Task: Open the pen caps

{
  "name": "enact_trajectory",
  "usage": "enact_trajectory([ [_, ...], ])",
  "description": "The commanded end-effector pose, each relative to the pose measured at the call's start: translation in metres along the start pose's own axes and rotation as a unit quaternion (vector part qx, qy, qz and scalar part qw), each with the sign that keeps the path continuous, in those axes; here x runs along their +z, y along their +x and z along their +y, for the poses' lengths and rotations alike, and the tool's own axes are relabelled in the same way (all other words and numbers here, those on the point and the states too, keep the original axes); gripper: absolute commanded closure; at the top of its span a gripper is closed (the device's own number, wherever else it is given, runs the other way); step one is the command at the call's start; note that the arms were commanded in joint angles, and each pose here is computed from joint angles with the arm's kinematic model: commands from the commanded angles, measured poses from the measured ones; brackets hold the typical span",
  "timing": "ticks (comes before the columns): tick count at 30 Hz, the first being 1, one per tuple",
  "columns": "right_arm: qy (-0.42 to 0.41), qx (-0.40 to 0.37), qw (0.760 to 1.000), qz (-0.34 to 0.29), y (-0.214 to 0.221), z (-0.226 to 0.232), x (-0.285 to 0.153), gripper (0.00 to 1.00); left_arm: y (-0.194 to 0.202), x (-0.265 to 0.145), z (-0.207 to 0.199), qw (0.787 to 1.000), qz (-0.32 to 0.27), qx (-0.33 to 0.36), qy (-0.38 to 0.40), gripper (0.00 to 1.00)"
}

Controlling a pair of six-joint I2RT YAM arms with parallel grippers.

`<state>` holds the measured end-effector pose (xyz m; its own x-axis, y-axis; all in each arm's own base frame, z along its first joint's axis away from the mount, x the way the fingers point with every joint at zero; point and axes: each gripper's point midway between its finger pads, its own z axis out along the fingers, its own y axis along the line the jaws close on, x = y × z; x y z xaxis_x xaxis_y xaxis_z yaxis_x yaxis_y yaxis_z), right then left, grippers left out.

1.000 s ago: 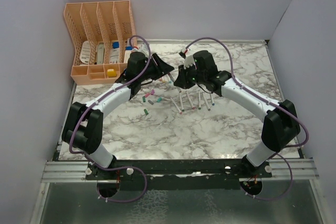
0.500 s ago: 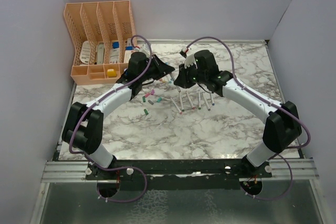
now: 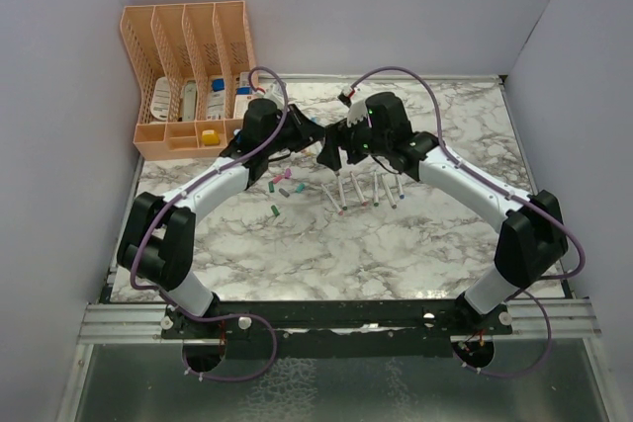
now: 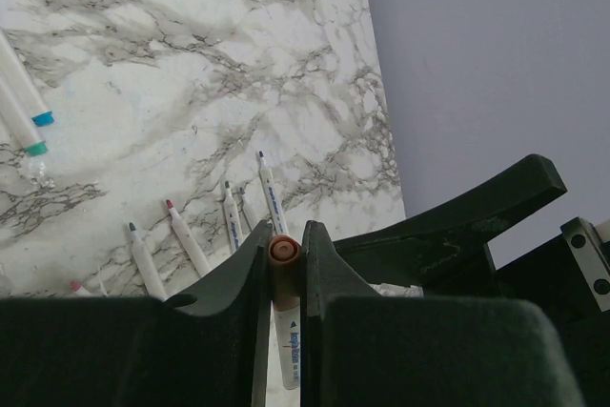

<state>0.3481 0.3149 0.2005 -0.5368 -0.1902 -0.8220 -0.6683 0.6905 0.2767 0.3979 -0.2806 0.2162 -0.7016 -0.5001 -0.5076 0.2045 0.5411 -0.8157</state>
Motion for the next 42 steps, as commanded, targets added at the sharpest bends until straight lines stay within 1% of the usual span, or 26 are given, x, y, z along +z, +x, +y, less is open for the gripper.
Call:
enact_trajectory([
  [1, -0.016, -0.009, 1.000, -0.016, -0.017, 0.009, 0.004, 0.23, 0.003, -0.004, -0.020, 1.000, 0.001, 0.014, 0.020, 1.00],
  [5, -0.023, -0.007, 1.000, -0.013, -0.018, 0.009, 0.010, 0.41, 0.008, -0.002, -0.025, 1.000, 0.005, 0.016, 0.023, 1.00],
  [10, -0.022, -0.004, 1.000, -0.007, -0.014, 0.007, 0.016, 0.70, 0.009, -0.002, -0.028, 0.999, 0.005, 0.018, 0.027, 1.00],
  [13, -0.019, -0.003, 1.000, -0.004, -0.012, 0.005, 0.017, 0.83, 0.008, -0.001, -0.029, 0.999, 0.004, 0.020, 0.027, 1.00],
  [15, -0.017, -0.003, 1.000, -0.003, -0.010, 0.005, 0.017, 0.96, 0.006, -0.001, -0.029, 0.999, 0.002, 0.021, 0.026, 1.00],
  [16, -0.016, -0.003, 1.000, -0.001, -0.009, 0.004, 0.017, 0.98, 0.006, -0.001, -0.030, 0.999, 0.001, 0.022, 0.026, 1.00],
  [19, -0.014, -0.002, 1.000, 0.003, -0.004, 0.004, 0.013, 0.99, 0.000, 0.000, -0.027, 1.000, -0.011, 0.020, 0.017, 1.00],
  [22, -0.013, 0.000, 1.000, 0.010, 0.005, 0.004, 0.007, 0.99, -0.016, 0.002, -0.020, 0.999, -0.035, 0.013, 0.002, 1.00],
  [30, -0.023, 0.034, 0.998, 0.050, 0.066, 0.010, -0.023, 0.99, -0.083, 0.010, 0.008, 0.993, -0.112, -0.008, -0.040, 1.00],
  [35, -0.012, 0.042, 0.998, 0.053, 0.086, 0.008, -0.039, 0.99, -0.106, 0.010, 0.023, 0.989, -0.129, -0.001, -0.071, 1.00],
  [38, 0.043, 0.045, 0.997, 0.045, 0.085, -0.010, -0.041, 0.99, -0.099, 0.007, 0.025, 0.991, -0.116, 0.003, -0.073, 1.00],
  [40, 0.135, 0.054, 0.988, 0.051, 0.085, -0.042, -0.041, 0.99, -0.088, 0.001, 0.030, 0.992, -0.099, 0.008, -0.080, 1.00],
  [42, 0.223, 0.055, 0.971, 0.064, 0.084, -0.076, -0.043, 0.99, -0.073, -0.009, 0.039, 0.992, -0.078, 0.017, -0.095, 1.00],
])
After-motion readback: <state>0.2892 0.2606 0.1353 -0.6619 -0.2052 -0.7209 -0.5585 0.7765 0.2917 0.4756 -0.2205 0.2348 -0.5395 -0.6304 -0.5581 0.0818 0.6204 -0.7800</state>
